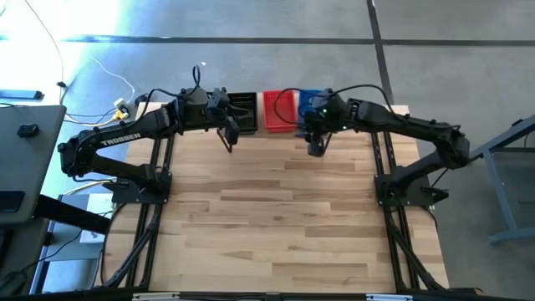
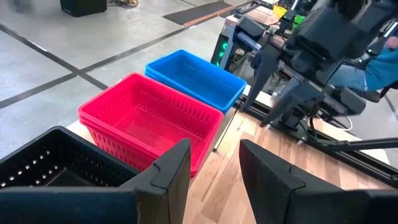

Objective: Stack baskets on shelf by color
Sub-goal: Adjust the stacked red bins on the shelf

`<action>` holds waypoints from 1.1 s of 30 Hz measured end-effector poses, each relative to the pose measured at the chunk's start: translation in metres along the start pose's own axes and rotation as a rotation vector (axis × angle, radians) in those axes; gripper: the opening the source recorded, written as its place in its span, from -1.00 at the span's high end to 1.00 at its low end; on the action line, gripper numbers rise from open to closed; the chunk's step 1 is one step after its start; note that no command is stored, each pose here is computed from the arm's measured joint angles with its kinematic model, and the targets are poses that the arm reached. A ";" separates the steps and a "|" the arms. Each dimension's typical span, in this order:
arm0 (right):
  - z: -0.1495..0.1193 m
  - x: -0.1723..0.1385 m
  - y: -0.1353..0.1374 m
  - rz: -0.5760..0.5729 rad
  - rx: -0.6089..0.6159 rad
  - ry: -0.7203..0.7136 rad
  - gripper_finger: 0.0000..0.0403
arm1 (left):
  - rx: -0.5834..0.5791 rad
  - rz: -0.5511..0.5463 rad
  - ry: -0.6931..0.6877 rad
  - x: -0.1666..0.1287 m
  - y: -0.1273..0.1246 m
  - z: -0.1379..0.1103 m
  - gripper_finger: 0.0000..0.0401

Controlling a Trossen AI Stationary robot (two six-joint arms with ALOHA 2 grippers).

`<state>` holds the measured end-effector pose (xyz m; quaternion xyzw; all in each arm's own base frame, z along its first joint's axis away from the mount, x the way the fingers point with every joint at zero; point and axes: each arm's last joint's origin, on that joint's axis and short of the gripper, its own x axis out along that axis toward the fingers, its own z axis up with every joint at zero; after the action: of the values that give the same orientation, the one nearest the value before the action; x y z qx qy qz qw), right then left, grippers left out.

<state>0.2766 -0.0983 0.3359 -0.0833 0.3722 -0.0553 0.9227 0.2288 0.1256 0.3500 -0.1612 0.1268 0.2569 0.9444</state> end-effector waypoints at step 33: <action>0.008 0.052 0.013 -0.154 0.090 0.054 0.40 | 0.053 0.008 0.034 0.000 0.001 -0.003 0.37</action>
<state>0.3194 -0.0930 0.3039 -0.0685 0.3864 -0.1452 0.9082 0.2277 0.1252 0.3468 -0.1400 0.1501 0.2545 0.9450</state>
